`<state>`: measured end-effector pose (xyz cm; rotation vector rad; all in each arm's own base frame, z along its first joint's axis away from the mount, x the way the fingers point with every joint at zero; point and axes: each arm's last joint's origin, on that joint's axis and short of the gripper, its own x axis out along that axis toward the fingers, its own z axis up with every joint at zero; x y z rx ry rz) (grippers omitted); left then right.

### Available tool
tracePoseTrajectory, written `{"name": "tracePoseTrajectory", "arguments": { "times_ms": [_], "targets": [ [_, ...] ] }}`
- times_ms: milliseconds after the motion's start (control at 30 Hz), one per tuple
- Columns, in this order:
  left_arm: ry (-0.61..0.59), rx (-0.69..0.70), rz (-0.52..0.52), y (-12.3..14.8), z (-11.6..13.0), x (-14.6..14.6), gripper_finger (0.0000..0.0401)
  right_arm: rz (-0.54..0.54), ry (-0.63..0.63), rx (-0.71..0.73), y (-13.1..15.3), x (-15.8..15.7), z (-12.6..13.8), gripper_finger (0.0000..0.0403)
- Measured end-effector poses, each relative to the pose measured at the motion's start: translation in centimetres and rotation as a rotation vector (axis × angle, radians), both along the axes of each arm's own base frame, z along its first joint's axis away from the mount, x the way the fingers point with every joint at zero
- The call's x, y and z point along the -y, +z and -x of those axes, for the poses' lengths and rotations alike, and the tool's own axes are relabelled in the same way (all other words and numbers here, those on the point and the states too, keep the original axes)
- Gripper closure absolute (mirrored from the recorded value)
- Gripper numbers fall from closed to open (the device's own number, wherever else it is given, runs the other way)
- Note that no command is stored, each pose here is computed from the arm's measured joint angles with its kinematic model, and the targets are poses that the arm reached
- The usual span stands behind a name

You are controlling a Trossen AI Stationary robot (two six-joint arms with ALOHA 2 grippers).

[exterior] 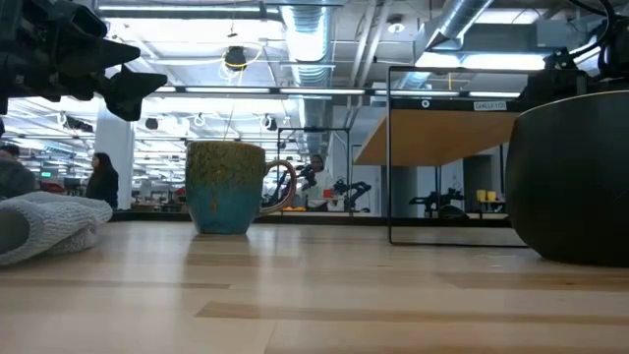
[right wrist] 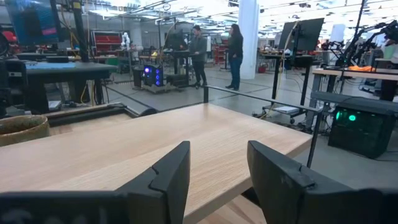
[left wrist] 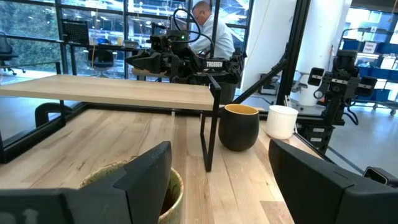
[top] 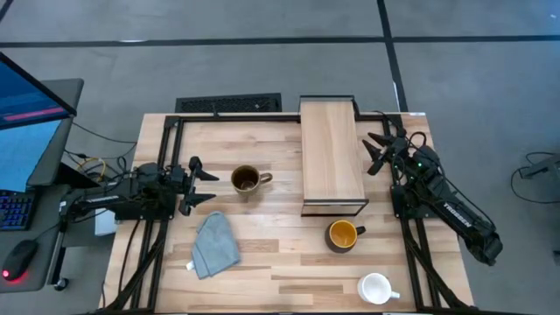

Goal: Stack small to large cups/mugs on shelf

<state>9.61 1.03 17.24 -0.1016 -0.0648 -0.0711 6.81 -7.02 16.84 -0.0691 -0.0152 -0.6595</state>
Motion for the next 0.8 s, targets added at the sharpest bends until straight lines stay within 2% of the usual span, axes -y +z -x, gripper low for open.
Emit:
{"name": "tracePoseTrajectory", "arguments": {
  "times_ms": [800],
  "targets": [
    [0.002,0.0,-0.008,-0.01,0.0,0.0,0.014,0.0,0.0,0.0,0.01,0.0,0.0,0.0221]
  ]
}}
